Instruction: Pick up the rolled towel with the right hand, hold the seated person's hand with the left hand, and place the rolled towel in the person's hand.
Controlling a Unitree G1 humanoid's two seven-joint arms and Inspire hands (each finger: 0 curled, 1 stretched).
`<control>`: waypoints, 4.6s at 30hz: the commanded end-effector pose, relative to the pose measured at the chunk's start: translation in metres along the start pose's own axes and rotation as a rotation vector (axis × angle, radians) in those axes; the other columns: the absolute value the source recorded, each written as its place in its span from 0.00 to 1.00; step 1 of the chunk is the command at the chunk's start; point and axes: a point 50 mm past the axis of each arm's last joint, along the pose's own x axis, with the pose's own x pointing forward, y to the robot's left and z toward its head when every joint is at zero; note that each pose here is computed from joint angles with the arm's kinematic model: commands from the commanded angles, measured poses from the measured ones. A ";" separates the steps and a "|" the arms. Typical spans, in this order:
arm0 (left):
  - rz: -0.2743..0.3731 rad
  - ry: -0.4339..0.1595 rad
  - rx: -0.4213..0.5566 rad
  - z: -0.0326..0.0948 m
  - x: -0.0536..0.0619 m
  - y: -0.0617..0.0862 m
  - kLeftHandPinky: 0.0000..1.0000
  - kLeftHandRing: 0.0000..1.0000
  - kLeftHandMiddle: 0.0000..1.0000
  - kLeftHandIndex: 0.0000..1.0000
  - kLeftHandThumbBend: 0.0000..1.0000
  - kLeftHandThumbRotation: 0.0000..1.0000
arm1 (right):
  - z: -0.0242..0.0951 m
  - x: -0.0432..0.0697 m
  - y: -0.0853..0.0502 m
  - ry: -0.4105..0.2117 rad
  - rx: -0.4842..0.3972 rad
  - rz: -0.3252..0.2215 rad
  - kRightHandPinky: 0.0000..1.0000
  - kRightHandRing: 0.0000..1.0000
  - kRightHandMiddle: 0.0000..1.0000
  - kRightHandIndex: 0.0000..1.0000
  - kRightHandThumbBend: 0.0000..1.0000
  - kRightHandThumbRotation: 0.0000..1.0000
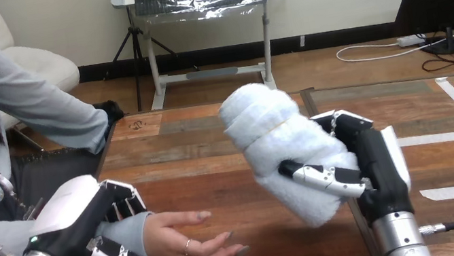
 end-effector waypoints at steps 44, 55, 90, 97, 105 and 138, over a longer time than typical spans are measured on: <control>0.148 -0.179 0.005 0.029 0.023 0.038 0.28 0.31 0.37 0.40 1.00 0.00 | 0.014 0.018 0.040 -0.082 -0.151 0.208 0.35 0.42 0.50 0.48 0.84 0.00; 0.143 -0.181 0.009 0.030 0.025 0.038 0.28 0.31 0.36 0.40 1.00 0.02 | 0.017 0.014 0.045 -0.118 -0.120 0.231 0.36 0.42 0.50 0.48 0.82 0.00; 0.130 -0.181 -0.020 0.033 0.032 0.028 0.29 0.32 0.37 0.40 1.00 0.05 | 0.037 0.010 0.056 -0.240 -0.038 0.254 0.34 0.41 0.49 0.47 0.83 0.00; 0.129 -0.182 -0.024 0.033 0.032 0.027 0.29 0.32 0.37 0.40 1.00 0.04 | 0.043 0.009 0.055 -0.267 -0.026 0.254 0.33 0.40 0.49 0.47 0.83 0.00; 0.128 -0.186 -0.028 0.033 0.032 0.026 0.29 0.32 0.37 0.40 1.00 0.02 | 0.047 0.009 0.052 -0.278 -0.016 0.257 0.32 0.39 0.49 0.47 0.83 0.00; 0.132 -0.185 -0.036 0.032 0.031 0.024 0.30 0.33 0.38 0.41 1.00 0.01 | 0.047 0.009 0.049 -0.252 -0.023 0.260 0.33 0.39 0.49 0.47 0.84 0.00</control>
